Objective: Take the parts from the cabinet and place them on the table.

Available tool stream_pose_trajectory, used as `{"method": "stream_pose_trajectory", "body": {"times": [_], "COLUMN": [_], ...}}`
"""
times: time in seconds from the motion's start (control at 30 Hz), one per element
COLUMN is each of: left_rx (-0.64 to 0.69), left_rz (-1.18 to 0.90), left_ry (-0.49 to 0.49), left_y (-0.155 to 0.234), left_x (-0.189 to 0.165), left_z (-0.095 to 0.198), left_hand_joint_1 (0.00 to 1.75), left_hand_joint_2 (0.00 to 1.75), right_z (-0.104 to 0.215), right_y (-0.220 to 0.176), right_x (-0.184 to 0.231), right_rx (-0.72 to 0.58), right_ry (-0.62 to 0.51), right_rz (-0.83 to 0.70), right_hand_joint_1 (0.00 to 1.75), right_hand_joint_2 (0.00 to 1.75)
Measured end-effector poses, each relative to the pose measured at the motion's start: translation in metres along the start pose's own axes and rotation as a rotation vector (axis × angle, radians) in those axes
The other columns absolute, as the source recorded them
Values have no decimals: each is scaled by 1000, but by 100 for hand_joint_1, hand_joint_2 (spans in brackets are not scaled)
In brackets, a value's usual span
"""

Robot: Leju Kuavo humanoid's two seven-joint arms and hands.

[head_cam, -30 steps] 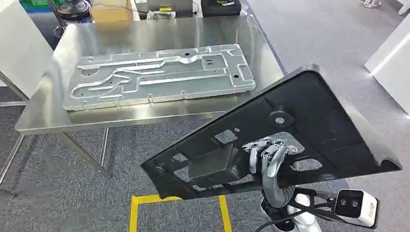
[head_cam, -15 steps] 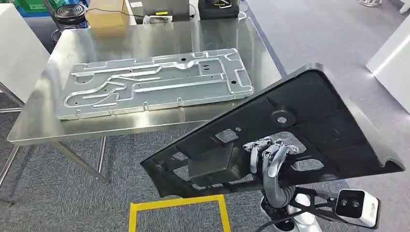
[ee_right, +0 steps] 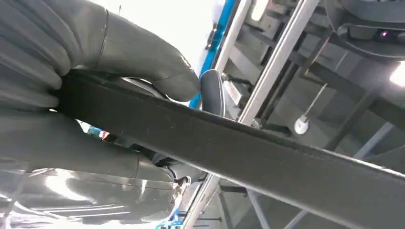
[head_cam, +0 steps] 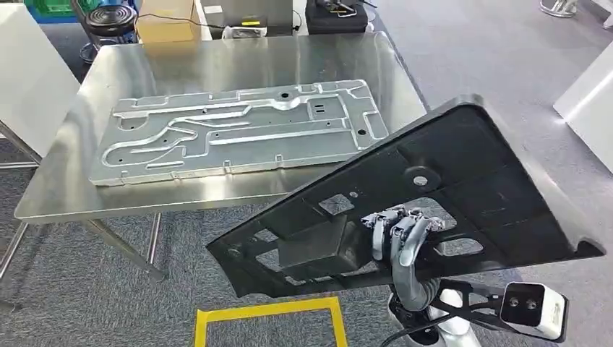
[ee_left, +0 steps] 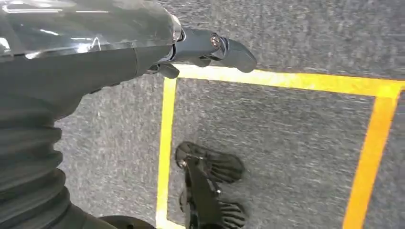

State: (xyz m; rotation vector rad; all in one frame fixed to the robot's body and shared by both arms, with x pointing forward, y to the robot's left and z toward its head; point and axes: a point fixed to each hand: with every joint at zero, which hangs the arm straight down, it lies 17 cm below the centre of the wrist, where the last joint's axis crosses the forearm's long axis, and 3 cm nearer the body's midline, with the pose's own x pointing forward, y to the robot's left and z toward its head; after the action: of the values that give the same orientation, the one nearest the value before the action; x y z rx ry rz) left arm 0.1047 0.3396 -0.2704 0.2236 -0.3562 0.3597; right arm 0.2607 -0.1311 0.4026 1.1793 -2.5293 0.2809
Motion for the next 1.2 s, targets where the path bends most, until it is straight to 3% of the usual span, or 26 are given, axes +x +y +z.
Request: {"method": "stream_pose_trajectory", "body": {"times": [1.2], "left_rx": [-1], "left_rz": [-11], "left_ry": [-2], "left_y": [2], "left_x": [3], "left_z": [-1], "left_hand_joint_1": [0], "left_hand_joint_2": [175], "right_z": [-7], "right_y": [-2], "right_x": [5], "right_rx": [-22], "right_ry": [-30], "right_rz": [3], "right_hand_joint_1": [175], "right_hand_joint_2": [175]}}
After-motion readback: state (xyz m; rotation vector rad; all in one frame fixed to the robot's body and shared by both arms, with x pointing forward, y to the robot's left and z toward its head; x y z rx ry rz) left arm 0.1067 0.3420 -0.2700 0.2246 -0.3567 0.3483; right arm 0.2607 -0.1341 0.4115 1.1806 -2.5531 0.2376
